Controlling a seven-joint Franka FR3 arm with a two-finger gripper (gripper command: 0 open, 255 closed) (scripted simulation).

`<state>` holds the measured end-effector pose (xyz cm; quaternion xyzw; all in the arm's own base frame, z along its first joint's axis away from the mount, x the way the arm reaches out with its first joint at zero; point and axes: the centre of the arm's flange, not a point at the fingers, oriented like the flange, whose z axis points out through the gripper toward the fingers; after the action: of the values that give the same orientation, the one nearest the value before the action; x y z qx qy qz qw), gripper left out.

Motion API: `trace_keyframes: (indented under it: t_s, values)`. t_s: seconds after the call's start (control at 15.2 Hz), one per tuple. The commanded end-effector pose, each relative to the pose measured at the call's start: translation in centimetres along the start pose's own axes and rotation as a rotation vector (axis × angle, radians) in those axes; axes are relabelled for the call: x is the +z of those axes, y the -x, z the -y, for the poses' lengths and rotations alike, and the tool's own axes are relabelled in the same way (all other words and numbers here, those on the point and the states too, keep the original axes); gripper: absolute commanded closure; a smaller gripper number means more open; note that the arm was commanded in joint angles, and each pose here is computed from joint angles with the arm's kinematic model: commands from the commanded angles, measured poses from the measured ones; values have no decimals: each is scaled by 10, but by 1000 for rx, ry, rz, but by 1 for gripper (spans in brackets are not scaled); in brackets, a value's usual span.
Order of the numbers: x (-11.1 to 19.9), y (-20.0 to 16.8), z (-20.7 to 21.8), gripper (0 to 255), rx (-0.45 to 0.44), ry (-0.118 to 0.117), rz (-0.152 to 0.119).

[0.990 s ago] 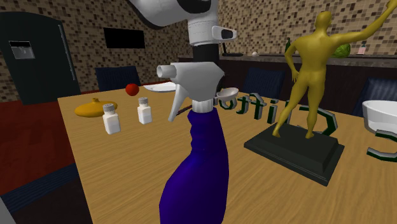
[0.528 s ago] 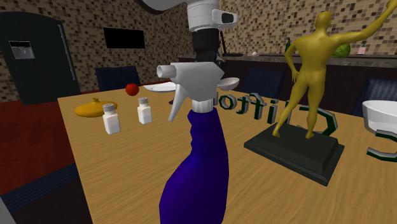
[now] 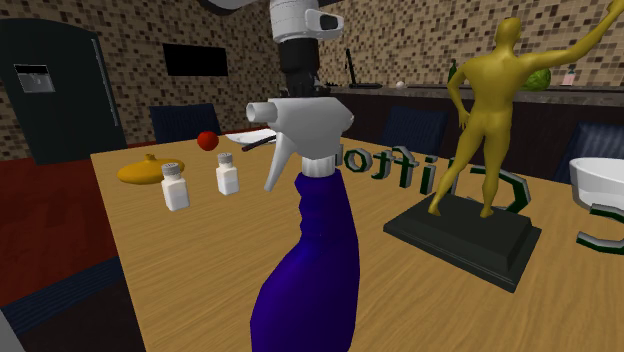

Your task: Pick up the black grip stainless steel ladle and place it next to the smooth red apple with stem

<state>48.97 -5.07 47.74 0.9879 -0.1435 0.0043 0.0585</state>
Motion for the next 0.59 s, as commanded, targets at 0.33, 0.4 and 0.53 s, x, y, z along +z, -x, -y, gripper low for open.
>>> trace_keyframes:
  t_s: [0.33, 0.4, 0.53]
  values:
    - [-13, 28, 86, 255, 1, 0, 0]
    - [-15, 32, 99, 255, 1, 0, 0]
    - [-18, 40, 124, 255, 1, 0, 0]
